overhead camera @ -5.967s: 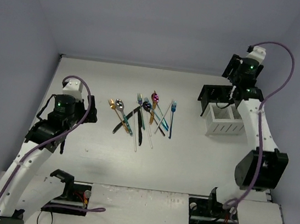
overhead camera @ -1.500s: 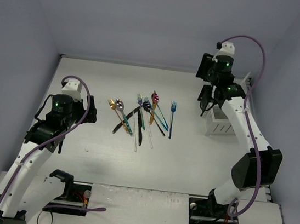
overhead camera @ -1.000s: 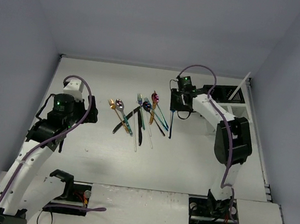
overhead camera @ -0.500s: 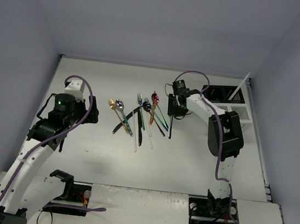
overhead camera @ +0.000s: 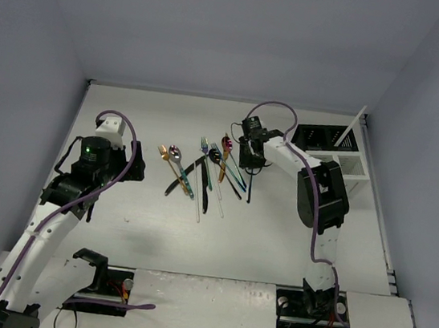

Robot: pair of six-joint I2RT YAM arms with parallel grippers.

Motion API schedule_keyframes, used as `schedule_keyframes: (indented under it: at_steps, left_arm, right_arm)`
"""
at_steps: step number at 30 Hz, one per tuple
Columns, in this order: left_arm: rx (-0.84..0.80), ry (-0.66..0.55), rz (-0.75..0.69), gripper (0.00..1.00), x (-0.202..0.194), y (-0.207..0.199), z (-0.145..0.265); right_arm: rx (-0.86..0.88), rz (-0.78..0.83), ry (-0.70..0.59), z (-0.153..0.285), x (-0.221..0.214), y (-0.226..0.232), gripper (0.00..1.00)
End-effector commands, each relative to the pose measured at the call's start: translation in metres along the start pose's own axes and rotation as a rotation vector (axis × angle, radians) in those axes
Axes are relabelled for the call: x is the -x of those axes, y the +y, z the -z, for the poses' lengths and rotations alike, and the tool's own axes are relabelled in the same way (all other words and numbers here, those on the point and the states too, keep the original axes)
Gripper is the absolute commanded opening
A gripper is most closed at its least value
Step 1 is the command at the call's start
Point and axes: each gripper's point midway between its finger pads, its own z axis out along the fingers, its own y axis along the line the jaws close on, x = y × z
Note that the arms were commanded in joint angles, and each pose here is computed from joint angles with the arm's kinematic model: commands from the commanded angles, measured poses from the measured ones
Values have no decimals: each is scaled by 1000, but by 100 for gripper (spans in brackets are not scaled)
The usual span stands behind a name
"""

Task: Sort the eating utensils into containers

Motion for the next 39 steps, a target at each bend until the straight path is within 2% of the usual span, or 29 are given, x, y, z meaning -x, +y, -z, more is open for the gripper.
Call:
schedule_keyframes:
  at_steps: [1, 14, 21, 26, 31, 39]
  left_arm:
    - [-12, -51, 22, 83, 15, -3, 1]
    - [-14, -57, 22, 83, 16, -4, 2]
    - [-12, -59, 23, 83, 16, -3, 3]
    - [-12, -57, 22, 83, 16, -3, 3]
    - [-13, -55, 24, 83, 16, -4, 2]
    - [-6, -59, 24, 83, 16, -2, 2]
  right_arm:
    - [-52, -30, -31, 1, 12, -6, 22]
    - [-71, -37, 2, -5, -1, -10, 20]
    - [-48, -33, 15, -9, -1, -5, 2]
    - [-13, -23, -20, 2, 16, 4, 0]
    - [-8, 18, -236, 64, 85, 13, 0]
    - [-171, -47, -639, 188, 188, -41, 0]
